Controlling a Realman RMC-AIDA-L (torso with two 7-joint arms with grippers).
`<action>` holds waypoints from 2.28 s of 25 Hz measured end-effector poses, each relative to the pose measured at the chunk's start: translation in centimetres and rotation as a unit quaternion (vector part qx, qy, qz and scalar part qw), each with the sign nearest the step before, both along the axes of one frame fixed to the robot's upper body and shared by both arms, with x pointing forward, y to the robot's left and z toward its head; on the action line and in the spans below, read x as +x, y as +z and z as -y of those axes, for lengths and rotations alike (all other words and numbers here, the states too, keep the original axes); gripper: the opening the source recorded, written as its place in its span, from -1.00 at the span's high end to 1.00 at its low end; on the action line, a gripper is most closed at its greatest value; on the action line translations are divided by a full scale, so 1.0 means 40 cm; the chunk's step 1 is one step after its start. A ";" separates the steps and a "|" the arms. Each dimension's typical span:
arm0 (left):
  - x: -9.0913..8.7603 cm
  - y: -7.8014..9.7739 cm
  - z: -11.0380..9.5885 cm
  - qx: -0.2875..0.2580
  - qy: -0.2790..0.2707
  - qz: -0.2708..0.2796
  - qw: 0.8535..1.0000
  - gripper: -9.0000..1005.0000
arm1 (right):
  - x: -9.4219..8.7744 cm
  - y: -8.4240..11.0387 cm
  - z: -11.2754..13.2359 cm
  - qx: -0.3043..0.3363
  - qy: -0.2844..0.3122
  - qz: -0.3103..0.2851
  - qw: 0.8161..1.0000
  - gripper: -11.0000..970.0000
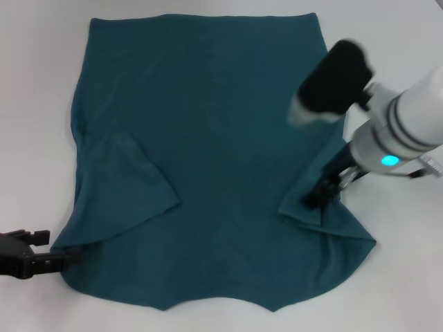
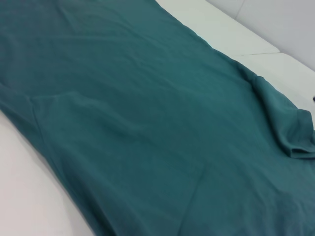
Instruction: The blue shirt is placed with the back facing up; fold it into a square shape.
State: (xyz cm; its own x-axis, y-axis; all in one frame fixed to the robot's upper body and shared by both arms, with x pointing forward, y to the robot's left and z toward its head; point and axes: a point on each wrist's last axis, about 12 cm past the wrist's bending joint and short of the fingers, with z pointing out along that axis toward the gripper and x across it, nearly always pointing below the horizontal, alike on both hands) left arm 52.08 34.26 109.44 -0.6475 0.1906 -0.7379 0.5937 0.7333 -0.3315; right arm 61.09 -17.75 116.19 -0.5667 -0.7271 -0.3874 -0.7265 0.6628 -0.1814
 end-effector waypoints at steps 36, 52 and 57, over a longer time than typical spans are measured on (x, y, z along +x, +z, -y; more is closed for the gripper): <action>0.013 0.002 0.009 0.001 -0.003 0.004 1.000 -0.86 | 0.092 -0.093 0.054 -0.014 -0.073 0.117 0.990 -0.91; 0.003 -0.006 0.011 -0.004 -0.002 -0.002 1.000 -0.86 | 0.122 -0.097 -0.090 0.011 0.016 0.177 0.984 -0.91; -0.003 -0.008 0.006 -0.008 0.003 -0.002 1.000 -0.86 | 0.124 -0.088 -0.109 0.039 0.020 0.187 0.981 -0.91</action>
